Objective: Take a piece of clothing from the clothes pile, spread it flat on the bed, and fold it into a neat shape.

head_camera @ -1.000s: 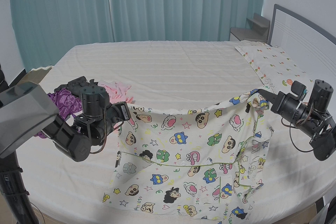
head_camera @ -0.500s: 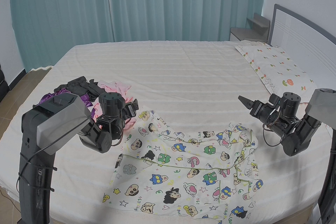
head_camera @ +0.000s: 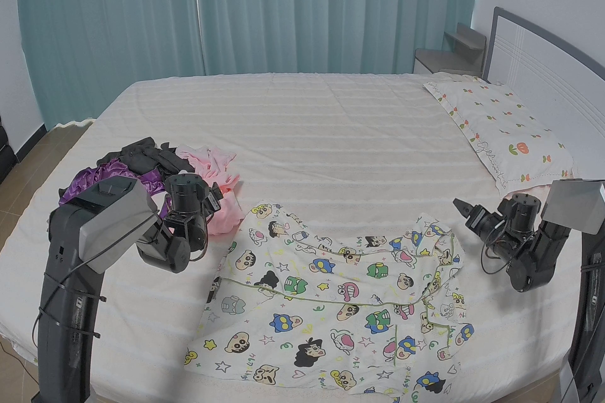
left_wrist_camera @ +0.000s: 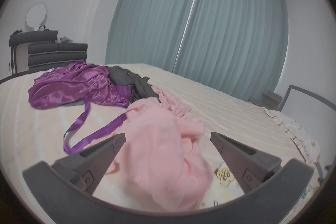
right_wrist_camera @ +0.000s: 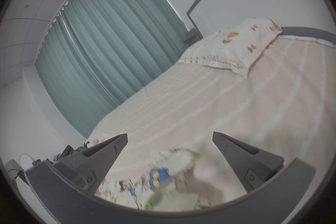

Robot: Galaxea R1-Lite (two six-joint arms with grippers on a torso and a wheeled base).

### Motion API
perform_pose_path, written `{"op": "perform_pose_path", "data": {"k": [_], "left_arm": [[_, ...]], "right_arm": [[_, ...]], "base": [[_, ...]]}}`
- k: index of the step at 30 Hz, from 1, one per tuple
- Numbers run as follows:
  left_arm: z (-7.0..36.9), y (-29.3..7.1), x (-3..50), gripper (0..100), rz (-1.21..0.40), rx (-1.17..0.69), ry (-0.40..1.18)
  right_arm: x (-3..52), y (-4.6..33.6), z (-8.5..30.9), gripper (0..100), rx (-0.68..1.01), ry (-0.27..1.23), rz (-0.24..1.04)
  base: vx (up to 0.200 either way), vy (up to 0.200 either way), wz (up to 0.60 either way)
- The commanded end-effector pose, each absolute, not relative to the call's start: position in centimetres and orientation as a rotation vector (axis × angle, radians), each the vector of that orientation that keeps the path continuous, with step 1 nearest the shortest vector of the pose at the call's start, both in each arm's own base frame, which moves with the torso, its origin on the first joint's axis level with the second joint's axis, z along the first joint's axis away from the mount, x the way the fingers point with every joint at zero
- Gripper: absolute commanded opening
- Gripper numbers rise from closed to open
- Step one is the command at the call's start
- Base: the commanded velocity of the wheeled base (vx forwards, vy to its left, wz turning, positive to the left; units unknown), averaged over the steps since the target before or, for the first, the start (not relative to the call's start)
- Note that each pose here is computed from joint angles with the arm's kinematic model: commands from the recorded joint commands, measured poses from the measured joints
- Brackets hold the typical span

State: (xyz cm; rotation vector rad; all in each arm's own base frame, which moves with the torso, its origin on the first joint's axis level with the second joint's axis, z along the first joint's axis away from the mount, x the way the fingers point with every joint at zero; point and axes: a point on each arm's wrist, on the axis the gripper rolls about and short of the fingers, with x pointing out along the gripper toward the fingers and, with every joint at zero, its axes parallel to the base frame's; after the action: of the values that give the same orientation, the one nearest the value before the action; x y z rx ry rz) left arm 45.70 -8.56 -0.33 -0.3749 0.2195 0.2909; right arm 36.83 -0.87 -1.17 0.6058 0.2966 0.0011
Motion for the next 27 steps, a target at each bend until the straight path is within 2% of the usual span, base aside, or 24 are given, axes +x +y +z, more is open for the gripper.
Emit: {"op": "perform_pose_path", "data": {"k": [1, 3, 10, 23, 27], "left_arm": [[6.4, -9.1, 39.5, 100, 0.171, -0.532, 0.236], [8.1, -9.5, 35.7, 100, 0.077, -0.616, 0.291], [8.1, -10.5, 30.4, 100, 0.037, -0.681, 0.389], [6.7, -10.3, 28.5, 100, 0.068, -0.694, 0.460], [6.6, -10.3, 28.6, 100, 0.070, -0.692, 0.460]], "right_arm": [[31.0, -2.5, -2.4, 100, 0.628, 0.436, 0.048], [29.1, -2.4, -3.1, 100, 0.616, 0.522, 0.071], [27.0, -2.5, -3.9, 100, 0.525, 0.611, 0.142], [26.4, -2.0, -5.9, 100, 0.326, 0.674, 0.148], [26.5, -1.2, -5.8, 100, 0.272, 0.670, 0.184]], "base": [[0.000, 0.000, 0.00], [0.000, 0.000, 0.00], [0.000, 0.000, 0.00], [0.000, 0.000, 0.00], [0.000, 0.000, 0.00]]}}
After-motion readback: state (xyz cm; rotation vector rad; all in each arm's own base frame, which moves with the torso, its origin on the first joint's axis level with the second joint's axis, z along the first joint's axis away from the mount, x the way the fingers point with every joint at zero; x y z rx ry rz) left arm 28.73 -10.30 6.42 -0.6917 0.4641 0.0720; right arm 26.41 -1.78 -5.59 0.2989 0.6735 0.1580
